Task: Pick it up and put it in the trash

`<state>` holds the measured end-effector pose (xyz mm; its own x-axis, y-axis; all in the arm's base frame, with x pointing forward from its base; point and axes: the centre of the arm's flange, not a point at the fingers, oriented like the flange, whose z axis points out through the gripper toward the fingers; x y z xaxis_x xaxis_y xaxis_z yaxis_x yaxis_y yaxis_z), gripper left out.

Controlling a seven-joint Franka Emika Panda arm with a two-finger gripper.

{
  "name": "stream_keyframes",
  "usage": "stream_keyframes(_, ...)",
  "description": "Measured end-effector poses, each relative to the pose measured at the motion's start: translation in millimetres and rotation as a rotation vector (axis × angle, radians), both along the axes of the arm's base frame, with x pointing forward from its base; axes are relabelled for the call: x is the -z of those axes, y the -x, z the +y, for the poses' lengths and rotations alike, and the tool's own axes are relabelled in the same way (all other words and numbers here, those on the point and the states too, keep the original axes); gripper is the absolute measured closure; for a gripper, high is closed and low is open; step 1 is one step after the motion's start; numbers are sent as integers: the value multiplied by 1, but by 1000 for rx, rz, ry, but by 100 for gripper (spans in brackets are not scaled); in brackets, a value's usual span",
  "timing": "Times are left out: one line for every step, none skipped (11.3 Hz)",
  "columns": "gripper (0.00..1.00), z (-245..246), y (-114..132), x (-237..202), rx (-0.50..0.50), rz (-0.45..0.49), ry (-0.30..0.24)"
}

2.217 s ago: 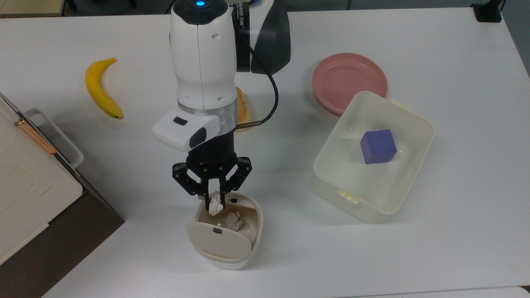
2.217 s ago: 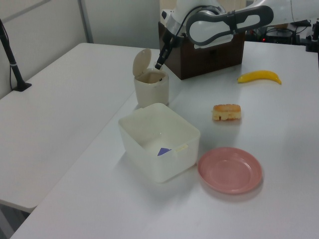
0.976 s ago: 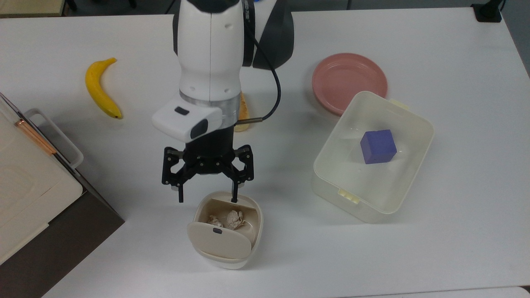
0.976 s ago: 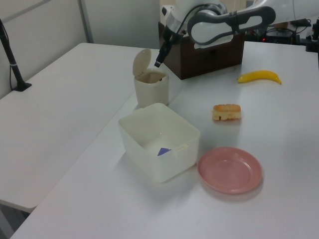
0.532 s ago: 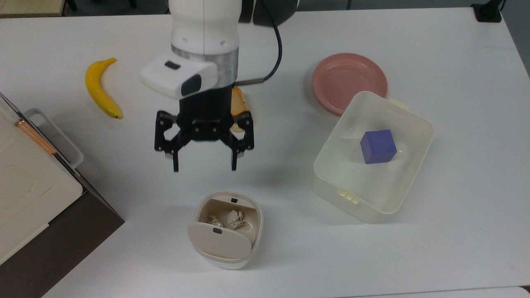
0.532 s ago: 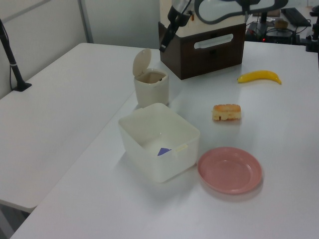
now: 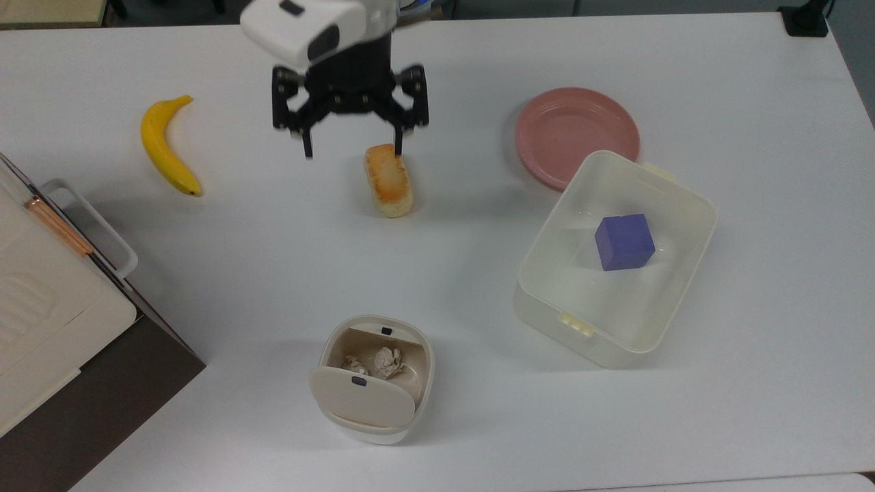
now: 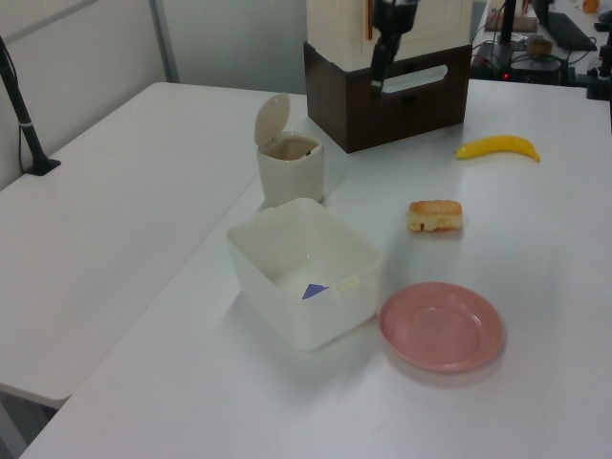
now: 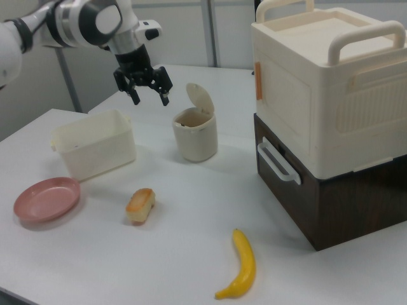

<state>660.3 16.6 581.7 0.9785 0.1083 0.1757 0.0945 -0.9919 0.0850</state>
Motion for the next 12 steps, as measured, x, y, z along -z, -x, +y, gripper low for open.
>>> stream_keyframes(0, -5, 15, -10, 11, 30, -14)
stream_keyframes(0, -11, 29, -17, 21, 61, -22)
stream_keyframes(0, -16, 41, -22, 31, 95, -24)
stream_keyframes(0, -19, 50, -24, 37, 125, -25)
stream_keyframes(0, -20, 56, -25, 42, 149, -26)
stream_keyframes(0, -20, 62, -23, 52, 167, -27)
stream_keyframes(0, -21, 66, -23, 56, 174, -27)
stream_keyframes(0, -23, 70, -21, 60, 180, -28)
stream_keyframes(0, -26, 74, -20, 65, 186, -28)
stream_keyframes(0, -28, 78, -21, 69, 187, -29)
stream_keyframes(0, -29, 82, -24, 71, 183, -29)
stream_keyframes(0, -30, 85, -28, 72, 178, -30)
